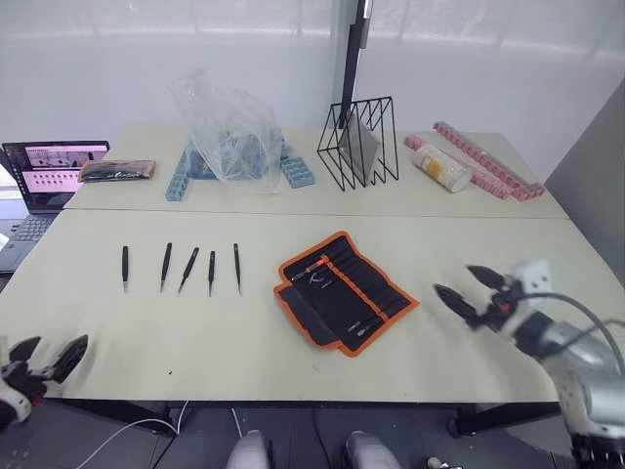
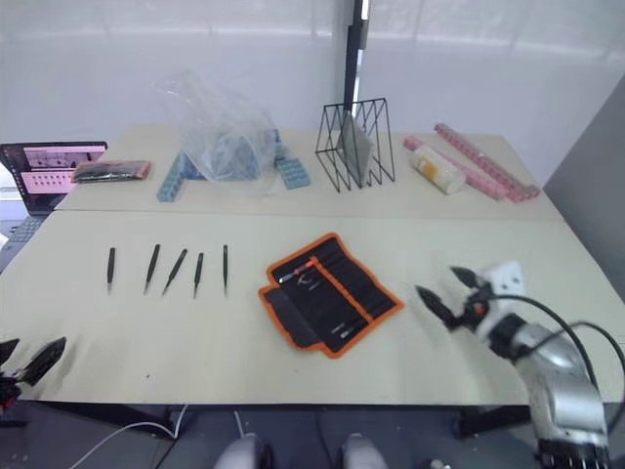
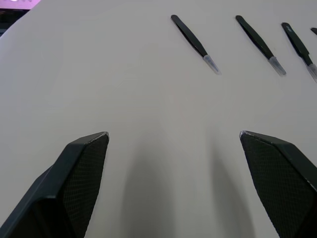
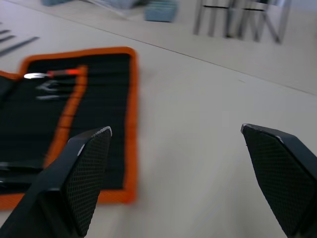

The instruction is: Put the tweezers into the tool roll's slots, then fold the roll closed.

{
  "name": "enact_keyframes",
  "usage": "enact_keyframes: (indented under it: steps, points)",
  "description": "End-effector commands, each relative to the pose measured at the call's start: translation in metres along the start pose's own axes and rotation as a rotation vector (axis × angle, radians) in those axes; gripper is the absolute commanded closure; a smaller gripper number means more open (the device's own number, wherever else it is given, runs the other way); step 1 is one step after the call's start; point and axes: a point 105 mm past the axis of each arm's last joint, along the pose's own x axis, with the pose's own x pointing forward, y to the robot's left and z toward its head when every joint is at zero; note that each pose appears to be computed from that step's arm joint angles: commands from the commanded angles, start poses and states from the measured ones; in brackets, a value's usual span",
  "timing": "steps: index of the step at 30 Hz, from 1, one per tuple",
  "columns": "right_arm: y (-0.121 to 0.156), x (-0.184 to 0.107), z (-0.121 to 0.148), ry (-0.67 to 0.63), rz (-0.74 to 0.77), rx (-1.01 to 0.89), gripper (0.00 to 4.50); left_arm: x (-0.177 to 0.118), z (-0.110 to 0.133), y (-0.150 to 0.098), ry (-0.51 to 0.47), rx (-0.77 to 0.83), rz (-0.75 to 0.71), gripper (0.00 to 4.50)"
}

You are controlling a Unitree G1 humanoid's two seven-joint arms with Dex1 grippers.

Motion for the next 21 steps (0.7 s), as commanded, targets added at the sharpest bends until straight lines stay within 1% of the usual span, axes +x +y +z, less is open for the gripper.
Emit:
enact_keyframes:
  steps: [1, 4, 6, 10, 11, 16, 21]
  points:
    - [0.028, 0.015, 0.023, -0.016, 0.212, -0.031, 0.03, 0.017, 0.012, -0.009, -0.013, 0.007, 0.059, 0.0]
    - [0.043, 0.026, 0.034, -0.019, 0.326, -0.05, 0.03, 0.035, 0.017, -0.016, -0.008, -0.011, 0.098, 0.0]
    - [0.046, 0.028, 0.037, -0.019, 0.353, -0.056, 0.03, 0.041, 0.02, -0.019, -0.006, -0.02, 0.106, 0.0]
    - [0.06, 0.04, 0.053, -0.047, 0.438, -0.076, 0.03, 0.071, 0.028, -0.035, 0.007, 0.022, 0.072, 0.0]
    - [0.061, 0.041, 0.054, -0.05, 0.441, -0.076, 0.03, 0.077, 0.026, -0.04, 0.023, 0.027, 0.052, 0.0]
    - [0.065, 0.042, 0.055, -0.048, 0.443, -0.073, 0.03, 0.102, 0.019, -0.046, 0.075, 0.018, 0.036, 0.0]
    - [0.068, 0.041, 0.057, -0.048, 0.442, -0.08, 0.03, 0.119, 0.008, -0.043, 0.135, -0.027, 0.056, 0.0]
